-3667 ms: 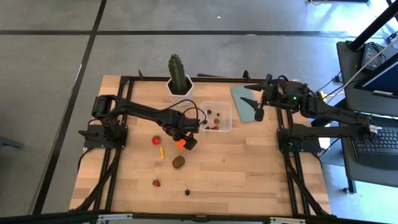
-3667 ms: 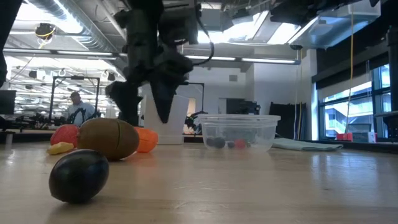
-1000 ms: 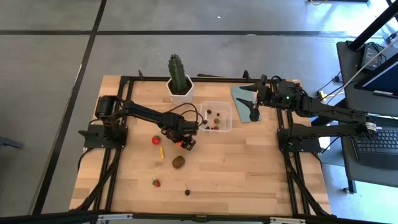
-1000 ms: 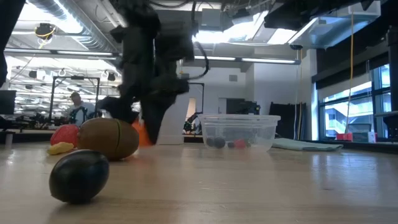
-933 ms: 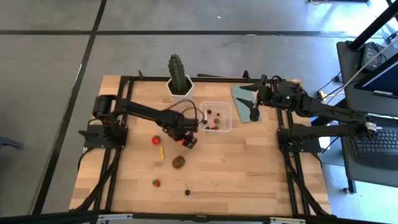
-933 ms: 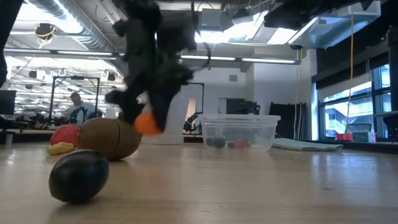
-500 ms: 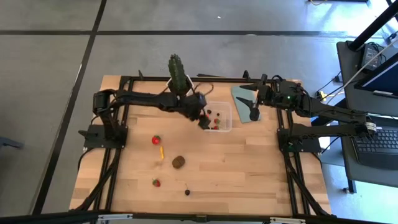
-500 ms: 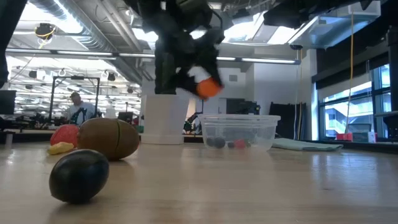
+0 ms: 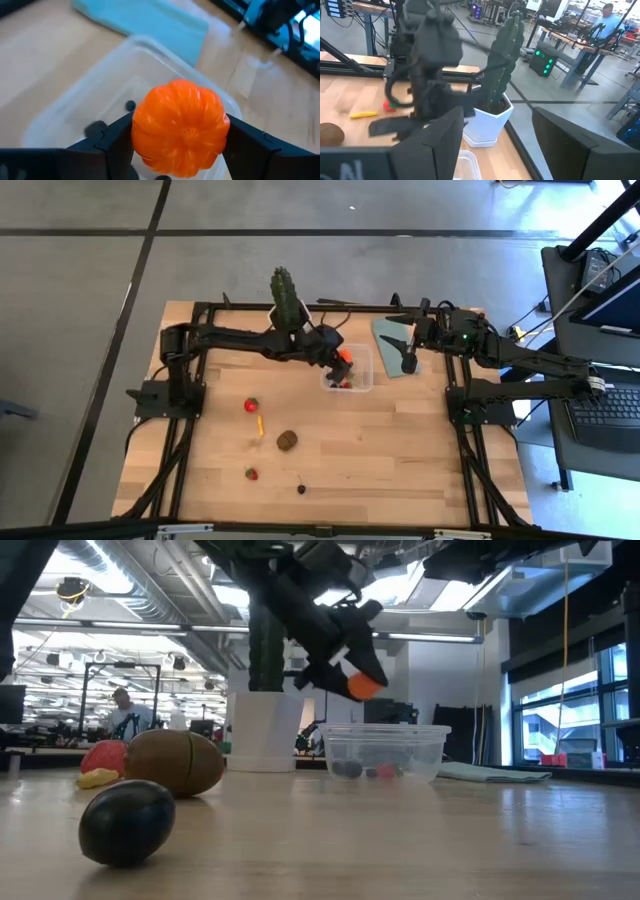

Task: Pick and placing Produce into tupperware
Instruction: Put the pumpkin into the transparent bin, then put the tomato into the transparent bin

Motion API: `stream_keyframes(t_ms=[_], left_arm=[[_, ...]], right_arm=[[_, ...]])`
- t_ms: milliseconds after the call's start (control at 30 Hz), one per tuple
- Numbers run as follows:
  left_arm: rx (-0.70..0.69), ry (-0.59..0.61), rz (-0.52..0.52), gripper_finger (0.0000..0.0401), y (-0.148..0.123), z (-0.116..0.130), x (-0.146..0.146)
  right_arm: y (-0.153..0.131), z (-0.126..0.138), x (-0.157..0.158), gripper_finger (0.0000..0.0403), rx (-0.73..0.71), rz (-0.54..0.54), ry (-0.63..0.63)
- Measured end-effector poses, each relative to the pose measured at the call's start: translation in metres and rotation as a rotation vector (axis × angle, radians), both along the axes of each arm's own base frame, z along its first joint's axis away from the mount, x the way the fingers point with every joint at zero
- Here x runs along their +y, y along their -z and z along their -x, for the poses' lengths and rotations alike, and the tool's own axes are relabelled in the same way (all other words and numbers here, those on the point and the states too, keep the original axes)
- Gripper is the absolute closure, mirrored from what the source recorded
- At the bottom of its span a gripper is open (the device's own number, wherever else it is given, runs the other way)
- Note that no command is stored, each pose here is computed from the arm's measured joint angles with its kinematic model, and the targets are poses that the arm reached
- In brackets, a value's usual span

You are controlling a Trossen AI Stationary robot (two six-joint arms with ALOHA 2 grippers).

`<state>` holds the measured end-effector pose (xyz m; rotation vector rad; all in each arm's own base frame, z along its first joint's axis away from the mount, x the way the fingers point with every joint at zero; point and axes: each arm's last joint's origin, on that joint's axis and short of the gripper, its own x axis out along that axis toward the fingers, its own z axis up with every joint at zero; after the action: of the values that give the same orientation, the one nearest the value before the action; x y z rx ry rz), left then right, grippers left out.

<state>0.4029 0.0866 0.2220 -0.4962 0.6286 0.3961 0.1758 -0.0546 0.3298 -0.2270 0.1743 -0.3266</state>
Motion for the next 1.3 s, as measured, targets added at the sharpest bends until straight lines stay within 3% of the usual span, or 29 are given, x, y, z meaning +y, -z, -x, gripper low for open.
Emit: stream_keyframes(t_ms=[367, 933, 1300], left_arm=[[0.082, 0.013, 0.018, 0.0154, 0.042, -0.013, -0.004], [0.055, 0.026, 0.025, 0.0152, 0.041, -0.015, -0.004], [0.047, 0.049, 0.060, 0.0086, 0.041, -0.014, 0.003]], right_arm=[[0.000, 0.000, 0.000, 0.0164, 0.003, -0.006, 0.001], [0.001, 0.000, 0.000, 0.0164, 0.004, -0.006, 0.001], [0.001, 0.000, 0.000, 0.0164, 0.004, -0.006, 0.001]])
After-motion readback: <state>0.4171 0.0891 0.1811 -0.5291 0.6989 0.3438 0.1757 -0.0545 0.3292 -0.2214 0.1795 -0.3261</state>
